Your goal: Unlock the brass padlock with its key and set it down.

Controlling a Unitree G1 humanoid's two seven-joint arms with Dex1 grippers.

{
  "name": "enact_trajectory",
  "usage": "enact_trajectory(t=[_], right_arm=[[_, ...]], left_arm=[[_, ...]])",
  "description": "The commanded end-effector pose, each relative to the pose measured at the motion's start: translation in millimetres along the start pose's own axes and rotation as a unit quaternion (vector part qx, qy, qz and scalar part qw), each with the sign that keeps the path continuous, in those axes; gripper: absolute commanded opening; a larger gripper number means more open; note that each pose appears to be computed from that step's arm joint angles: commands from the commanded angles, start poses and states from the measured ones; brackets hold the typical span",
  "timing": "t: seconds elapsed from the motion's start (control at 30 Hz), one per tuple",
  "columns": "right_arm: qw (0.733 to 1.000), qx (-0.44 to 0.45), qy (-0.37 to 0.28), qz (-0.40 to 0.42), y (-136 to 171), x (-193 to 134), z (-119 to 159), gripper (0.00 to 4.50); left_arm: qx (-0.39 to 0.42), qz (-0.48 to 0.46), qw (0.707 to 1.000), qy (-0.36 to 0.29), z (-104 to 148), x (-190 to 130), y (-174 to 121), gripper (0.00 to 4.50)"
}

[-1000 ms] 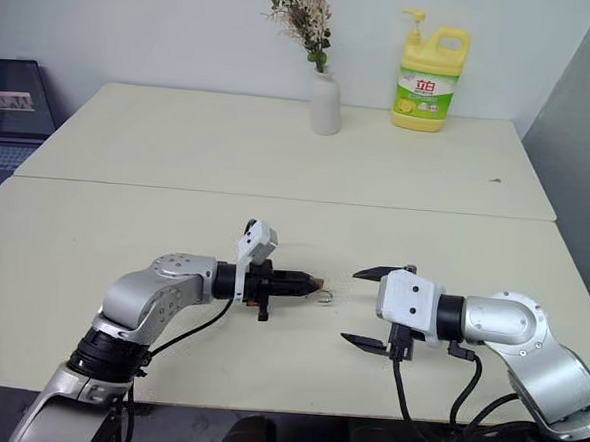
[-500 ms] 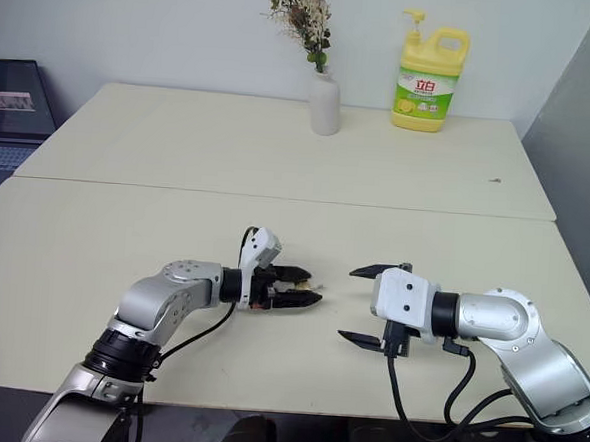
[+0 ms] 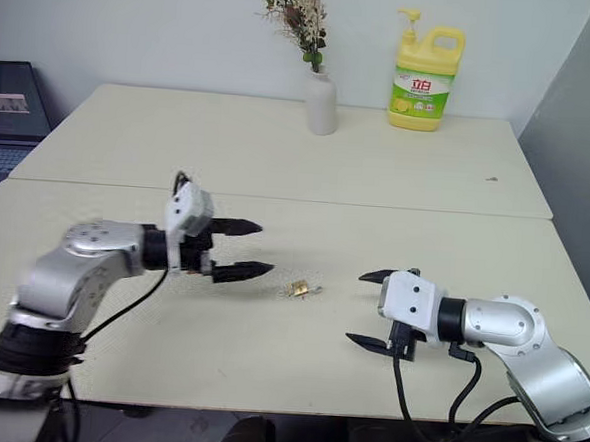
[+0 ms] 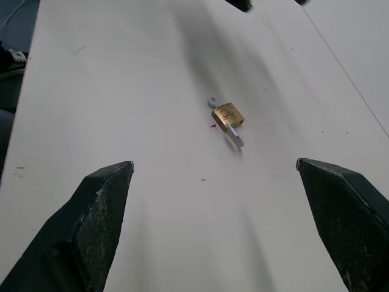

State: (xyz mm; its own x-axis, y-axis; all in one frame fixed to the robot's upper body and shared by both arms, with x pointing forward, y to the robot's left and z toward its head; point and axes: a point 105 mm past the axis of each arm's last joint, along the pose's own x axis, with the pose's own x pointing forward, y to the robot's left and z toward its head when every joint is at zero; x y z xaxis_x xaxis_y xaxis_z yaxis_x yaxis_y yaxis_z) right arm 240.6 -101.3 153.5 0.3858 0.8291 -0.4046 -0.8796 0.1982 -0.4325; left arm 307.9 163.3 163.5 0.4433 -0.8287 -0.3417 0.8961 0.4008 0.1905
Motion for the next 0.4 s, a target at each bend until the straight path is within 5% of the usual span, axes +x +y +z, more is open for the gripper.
enact_trajectory(t=[0.03, 0.4], right_arm=[[1.000, 0.003, -0.016, -0.018, -2.2, -4.1, 5.9, 4.50], [0.999, 0.043, -0.023, -0.016, -2.8, 3.0, -11.0, 4.50]], left_arm=[[0.078, 0.011, 0.996, 0.036, -1.8, -16.9, -2.7, 4.45], [0.075, -0.012, 0.996, 0.035, -20.0, -26.7, -37.6, 4.45]])
